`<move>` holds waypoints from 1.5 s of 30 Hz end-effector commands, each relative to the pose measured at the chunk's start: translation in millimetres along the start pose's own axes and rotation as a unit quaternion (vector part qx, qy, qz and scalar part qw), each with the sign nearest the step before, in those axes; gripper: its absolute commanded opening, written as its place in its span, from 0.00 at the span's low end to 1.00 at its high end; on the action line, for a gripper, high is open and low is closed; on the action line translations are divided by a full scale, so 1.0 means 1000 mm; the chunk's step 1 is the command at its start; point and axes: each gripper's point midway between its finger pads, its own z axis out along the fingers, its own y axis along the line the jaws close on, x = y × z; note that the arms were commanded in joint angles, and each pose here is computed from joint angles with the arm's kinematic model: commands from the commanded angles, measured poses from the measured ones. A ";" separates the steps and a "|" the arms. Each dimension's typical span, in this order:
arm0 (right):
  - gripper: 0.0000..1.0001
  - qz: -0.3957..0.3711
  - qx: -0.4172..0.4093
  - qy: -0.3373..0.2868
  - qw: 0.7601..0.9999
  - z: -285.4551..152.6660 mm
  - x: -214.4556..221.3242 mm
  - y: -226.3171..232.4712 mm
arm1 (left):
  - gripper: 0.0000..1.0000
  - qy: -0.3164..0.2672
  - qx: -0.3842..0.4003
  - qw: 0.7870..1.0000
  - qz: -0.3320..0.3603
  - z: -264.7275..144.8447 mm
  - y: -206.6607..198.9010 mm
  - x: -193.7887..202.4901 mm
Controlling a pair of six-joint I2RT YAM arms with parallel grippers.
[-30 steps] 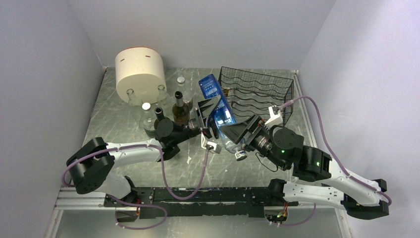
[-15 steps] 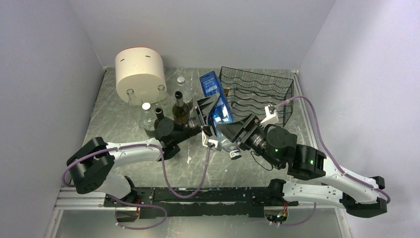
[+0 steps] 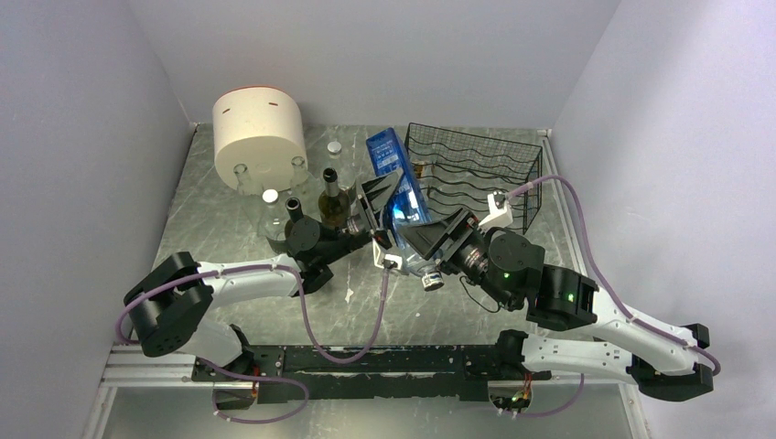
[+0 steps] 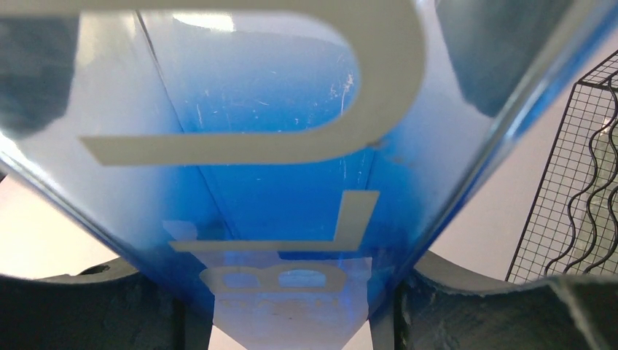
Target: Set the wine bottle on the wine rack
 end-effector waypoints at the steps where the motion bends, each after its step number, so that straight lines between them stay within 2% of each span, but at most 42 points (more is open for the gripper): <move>1: 0.12 -0.036 0.047 -0.038 0.998 0.011 -0.008 -0.025 | 0.11 -0.022 -0.135 0.990 0.017 0.006 0.089 -0.016; 3: 0.00 -0.052 0.050 -0.047 0.996 0.011 -0.013 -0.027 | 0.24 -0.013 -0.125 0.992 0.000 0.005 0.083 -0.013; 5: 0.00 -0.065 0.049 -0.059 0.995 0.008 -0.020 -0.024 | 0.47 -0.001 -0.110 0.994 -0.018 0.003 0.073 -0.008; 6: 0.00 -0.071 0.049 -0.064 0.994 0.007 -0.024 -0.023 | 0.55 0.005 -0.105 0.994 -0.027 0.001 0.068 -0.006; 8: 0.00 -0.082 0.046 -0.073 0.993 0.004 -0.030 -0.019 | 0.67 0.018 -0.094 0.995 -0.042 -0.003 0.058 -0.001; 10: 0.00 -0.088 0.044 -0.080 0.992 0.001 -0.037 -0.015 | 0.83 0.026 -0.085 0.995 -0.048 -0.010 0.047 0.001; 11: 0.00 -0.091 0.045 -0.083 0.991 0.000 -0.039 -0.015 | 0.87 0.028 -0.084 0.995 -0.051 -0.013 0.044 0.001; 18: 0.00 -0.100 0.049 -0.103 0.988 -0.009 -0.053 -0.013 | 0.95 0.055 -0.044 0.996 -0.053 -0.028 0.013 0.006; 26: 0.00 -0.117 0.065 -0.121 0.984 -0.015 -0.065 -0.018 | 1.00 0.097 0.006 0.985 -0.145 -0.043 -0.013 0.011; 32: 0.00 -0.155 0.097 -0.130 0.974 -0.018 -0.071 -0.031 | 0.99 0.126 0.015 0.966 -0.227 -0.052 -0.018 0.012; 34: 0.00 -0.176 0.123 -0.137 0.967 -0.020 -0.075 -0.043 | 0.97 0.138 0.011 0.951 -0.275 -0.053 -0.012 0.012; 39: 0.00 -0.244 0.174 -0.138 0.944 -0.024 -0.076 -0.073 | 0.97 0.185 -0.020 0.880 -0.437 -0.054 -0.003 0.016; 41: 0.00 -0.261 0.187 -0.129 0.938 -0.024 -0.073 -0.081 | 0.97 0.220 -0.050 0.838 -0.497 -0.057 0.003 0.022; 43: 0.00 -0.273 0.201 -0.119 0.933 -0.022 -0.069 -0.088 | 0.98 0.265 -0.069 0.780 -0.563 -0.060 0.003 0.027; 45: 0.00 -0.284 0.216 -0.104 0.928 -0.019 -0.061 -0.096 | 0.98 0.305 -0.067 0.739 -0.598 -0.060 0.003 0.030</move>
